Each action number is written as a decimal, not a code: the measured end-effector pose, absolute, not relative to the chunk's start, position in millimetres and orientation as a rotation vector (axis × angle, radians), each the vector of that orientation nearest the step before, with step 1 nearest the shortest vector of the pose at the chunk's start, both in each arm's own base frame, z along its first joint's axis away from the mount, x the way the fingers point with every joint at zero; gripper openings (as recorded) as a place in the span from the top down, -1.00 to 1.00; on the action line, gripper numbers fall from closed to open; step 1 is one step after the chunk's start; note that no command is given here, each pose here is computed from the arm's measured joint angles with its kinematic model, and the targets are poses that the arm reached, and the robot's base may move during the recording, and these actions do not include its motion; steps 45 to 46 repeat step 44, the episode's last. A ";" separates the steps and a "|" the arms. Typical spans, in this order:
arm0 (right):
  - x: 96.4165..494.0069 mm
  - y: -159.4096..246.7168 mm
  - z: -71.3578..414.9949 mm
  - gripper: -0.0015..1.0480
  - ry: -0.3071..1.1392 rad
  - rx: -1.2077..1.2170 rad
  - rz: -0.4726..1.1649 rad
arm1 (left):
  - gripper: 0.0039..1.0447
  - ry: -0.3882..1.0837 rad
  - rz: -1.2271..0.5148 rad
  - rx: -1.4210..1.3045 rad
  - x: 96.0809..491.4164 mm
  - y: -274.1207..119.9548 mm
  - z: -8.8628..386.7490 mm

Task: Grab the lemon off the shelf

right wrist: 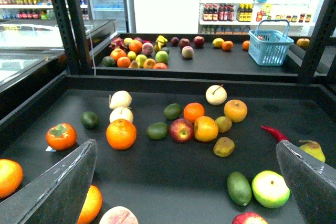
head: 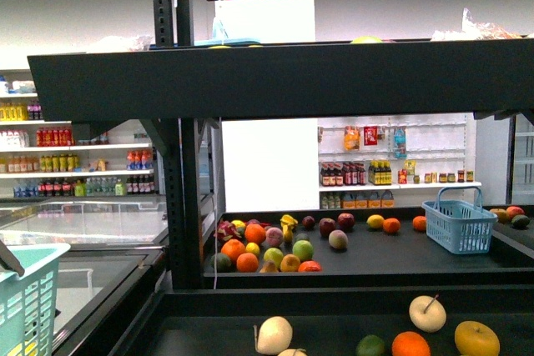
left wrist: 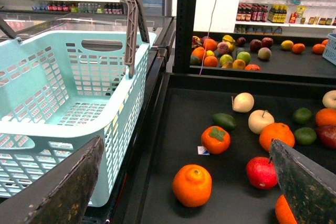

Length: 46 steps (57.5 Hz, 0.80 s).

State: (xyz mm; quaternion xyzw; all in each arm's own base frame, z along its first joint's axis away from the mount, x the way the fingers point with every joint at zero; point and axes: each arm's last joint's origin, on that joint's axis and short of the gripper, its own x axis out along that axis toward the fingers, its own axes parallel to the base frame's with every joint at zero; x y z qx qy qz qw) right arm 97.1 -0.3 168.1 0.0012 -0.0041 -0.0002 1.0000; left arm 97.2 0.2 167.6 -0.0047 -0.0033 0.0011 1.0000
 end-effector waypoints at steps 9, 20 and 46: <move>97.1 -0.3 168.1 -0.95 -0.008 0.002 0.000 | -0.86 -0.007 0.002 -0.009 97.2 0.2 167.6; 97.1 -0.3 168.1 -0.95 -0.008 0.002 0.000 | -0.86 -0.007 0.002 -0.009 97.2 0.2 167.6; 97.1 -0.3 168.1 -0.95 -0.008 0.002 0.000 | -0.86 -0.007 0.002 -0.009 97.2 0.2 167.6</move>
